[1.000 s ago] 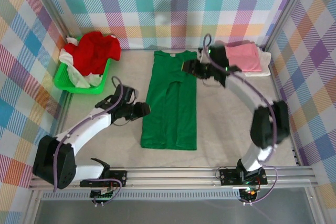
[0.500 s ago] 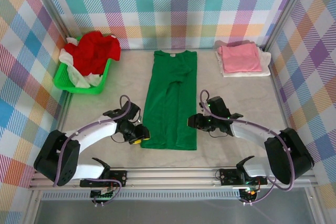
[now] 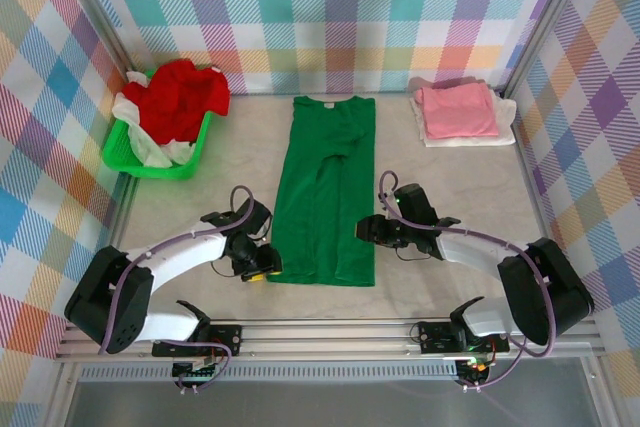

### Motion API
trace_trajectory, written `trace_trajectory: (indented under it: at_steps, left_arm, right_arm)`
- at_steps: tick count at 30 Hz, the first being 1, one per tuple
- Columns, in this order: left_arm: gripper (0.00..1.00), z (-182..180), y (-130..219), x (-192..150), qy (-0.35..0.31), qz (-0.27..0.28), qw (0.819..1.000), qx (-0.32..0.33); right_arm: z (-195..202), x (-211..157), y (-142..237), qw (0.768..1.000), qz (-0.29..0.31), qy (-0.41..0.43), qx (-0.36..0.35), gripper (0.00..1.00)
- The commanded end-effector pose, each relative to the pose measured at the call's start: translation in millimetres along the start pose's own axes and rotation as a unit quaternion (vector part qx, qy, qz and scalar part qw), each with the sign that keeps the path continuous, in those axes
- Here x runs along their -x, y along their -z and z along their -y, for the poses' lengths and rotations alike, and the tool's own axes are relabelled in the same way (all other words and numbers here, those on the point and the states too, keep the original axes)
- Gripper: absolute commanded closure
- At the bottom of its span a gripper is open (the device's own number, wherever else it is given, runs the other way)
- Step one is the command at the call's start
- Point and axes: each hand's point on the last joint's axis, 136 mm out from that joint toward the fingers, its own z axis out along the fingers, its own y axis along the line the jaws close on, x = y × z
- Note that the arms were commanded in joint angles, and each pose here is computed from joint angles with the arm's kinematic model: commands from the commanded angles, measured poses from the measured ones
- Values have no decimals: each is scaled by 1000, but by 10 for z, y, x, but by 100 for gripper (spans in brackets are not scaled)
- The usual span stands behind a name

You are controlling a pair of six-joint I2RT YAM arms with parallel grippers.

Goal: Fold and stack the t-shirts

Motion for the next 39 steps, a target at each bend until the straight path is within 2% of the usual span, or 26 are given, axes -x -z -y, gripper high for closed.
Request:
trace_trajectory:
  at_steps: [1, 10, 14, 16, 18, 20, 22, 24, 26, 30, 34, 39]
  left_arm:
    - [53, -2, 111, 54, 3, 18, 1000, 14]
    - [55, 267, -60, 240, -15, 25, 999, -33]
    - [61, 355, -115, 234, -28, 18, 999, -38]
    - [72, 380, -111, 216, -34, 20, 999, -38]
    - [76, 389, -85, 202, -32, 23, 998, -41]
    - [78, 407, -47, 194, -30, 31, 998, -50]
    - [85, 431, -15, 196, -26, 41, 997, -63]
    - [88, 466, -14, 194, -23, 46, 996, -80]
    - [93, 484, -47, 169, -21, 41, 995, -92]
    - [100, 521, -118, 109, -26, 26, 993, -108]
    - [100, 479, -145, 32, -30, 20, 994, -108]
    - [100, 428, -119, -26, -30, 20, 993, -108]
  right_arm:
    - [-11, 8, -12, 1000, 7, 10, 6, 57]
    - [-9, -60, 30, 1000, 14, 20, 18, 57]
    - [32, -66, 55, 1000, 21, 17, 8, 56]
    - [42, -88, 64, 1000, 20, 14, 7, 56]
    - [43, -122, 79, 1000, 15, 5, 9, 56]
    - [33, -200, 103, 1000, 4, -8, 17, 56]
    - [30, -313, 148, 999, -12, -28, 23, 56]
    - [17, -428, 213, 998, -31, -46, 26, 54]
    - [42, -556, 286, 996, -52, -74, 17, 48]
    - [130, -857, 434, 987, -89, -133, -2, 43]
    - [189, -1005, 465, 980, -101, -171, -4, 40]
    - [163, -1033, 356, 973, -138, -185, -3, 44]
